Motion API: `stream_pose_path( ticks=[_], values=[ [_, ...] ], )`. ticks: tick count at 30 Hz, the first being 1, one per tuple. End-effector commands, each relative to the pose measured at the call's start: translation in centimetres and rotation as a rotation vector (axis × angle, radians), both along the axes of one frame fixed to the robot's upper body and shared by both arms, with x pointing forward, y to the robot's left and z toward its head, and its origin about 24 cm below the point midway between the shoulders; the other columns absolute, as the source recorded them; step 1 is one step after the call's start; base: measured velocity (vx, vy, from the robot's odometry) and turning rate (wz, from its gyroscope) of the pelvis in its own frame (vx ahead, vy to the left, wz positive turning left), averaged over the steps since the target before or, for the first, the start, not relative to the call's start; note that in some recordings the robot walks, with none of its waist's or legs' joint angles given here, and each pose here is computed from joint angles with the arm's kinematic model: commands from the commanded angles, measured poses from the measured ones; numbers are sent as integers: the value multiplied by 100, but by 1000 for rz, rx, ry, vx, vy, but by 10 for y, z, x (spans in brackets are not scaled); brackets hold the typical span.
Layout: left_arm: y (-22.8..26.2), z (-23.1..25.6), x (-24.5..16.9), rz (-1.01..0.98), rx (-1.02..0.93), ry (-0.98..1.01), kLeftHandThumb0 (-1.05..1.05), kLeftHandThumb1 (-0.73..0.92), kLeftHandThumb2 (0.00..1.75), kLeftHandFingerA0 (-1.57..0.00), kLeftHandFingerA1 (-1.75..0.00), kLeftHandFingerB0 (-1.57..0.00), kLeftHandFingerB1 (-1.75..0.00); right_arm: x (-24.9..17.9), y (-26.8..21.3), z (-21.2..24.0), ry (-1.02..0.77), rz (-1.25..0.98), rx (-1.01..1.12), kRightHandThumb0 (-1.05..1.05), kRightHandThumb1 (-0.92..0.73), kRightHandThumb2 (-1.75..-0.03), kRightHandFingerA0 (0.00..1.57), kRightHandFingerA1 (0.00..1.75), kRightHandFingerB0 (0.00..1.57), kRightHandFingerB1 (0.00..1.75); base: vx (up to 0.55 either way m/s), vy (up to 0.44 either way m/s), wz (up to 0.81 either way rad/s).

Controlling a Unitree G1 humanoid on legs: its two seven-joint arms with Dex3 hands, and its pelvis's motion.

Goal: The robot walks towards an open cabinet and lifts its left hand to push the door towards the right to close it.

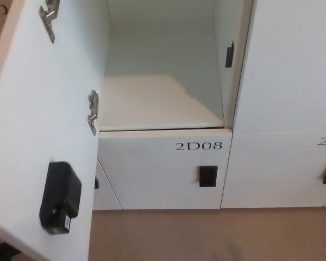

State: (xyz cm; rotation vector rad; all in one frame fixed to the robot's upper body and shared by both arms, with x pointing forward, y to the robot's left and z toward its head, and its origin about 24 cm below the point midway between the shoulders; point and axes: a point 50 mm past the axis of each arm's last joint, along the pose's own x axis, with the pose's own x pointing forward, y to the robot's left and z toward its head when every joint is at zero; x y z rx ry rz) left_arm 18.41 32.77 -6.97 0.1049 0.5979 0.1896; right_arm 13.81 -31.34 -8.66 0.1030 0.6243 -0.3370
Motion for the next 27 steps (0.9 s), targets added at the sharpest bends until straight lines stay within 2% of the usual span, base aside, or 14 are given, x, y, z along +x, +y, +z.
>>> stream_pose_path(
  ticks=[1, 9, 10, 11, 13, 14, 16, 27],
  values=[
    [8, 4, -3, -15, 51, 6, -28, 58, 57, -82, -53, -62, -47, -2, 1, -2, 32, 1, -11, -39, -69, -60, 64, 49, 50, 45, 159, -39, -3],
    [7, 5, 3, -26, 52, -1, -28, 58, 57, -83, -54, -64, -48, 0, 0, -1, 25, 14, -19, -41, -69, -60, 62, 49, 50, 46, 170, 85, -11],
    [7, 5, 3, -28, 52, 0, -30, 57, 56, -83, -53, -63, -48, 0, 1, -2, 30, 17, -24, -39, -53, -94, 59, 65, 41, 57, 135, 394, -4],
    [7, 5, 3, -30, 52, 1, -30, 57, 56, -83, -53, -63, -48, 0, 1, -2, 33, 18, -27, -39, -53, -94, 59, 65, 41, 57, 132, 367, 24],
    [7, 6, 4, -36, 58, 0, -30, 57, 56, -84, -53, -64, -48, 0, 1, -2, 34, 12, -21, -38, -52, -93, 57, 65, 41, 57, 127, 328, 15],
    [7, 6, 4, -39, 60, 0, -31, 56, 56, -84, -53, -65, -48, 0, 1, -2, 35, 12, -24, -41, -67, -59, 61, 49, 52, 46, 123, 317, 20],
    [6, 6, 4, -44, 67, 1, -32, 57, 56, -85, -52, -66, -47, -2, 1, -2, 38, 15, -28, -41, -67, -59, 62, 49, 51, 45, 123, 298, -1],
    [7, 7, 6, -48, 67, 2, -31, 57, 56, -84, -52, -64, -47, -3, 2, -2, 33, 15, -20, -39, -68, -59, 65, 49, 53, 45, 14, -15, 1]
  ],
)
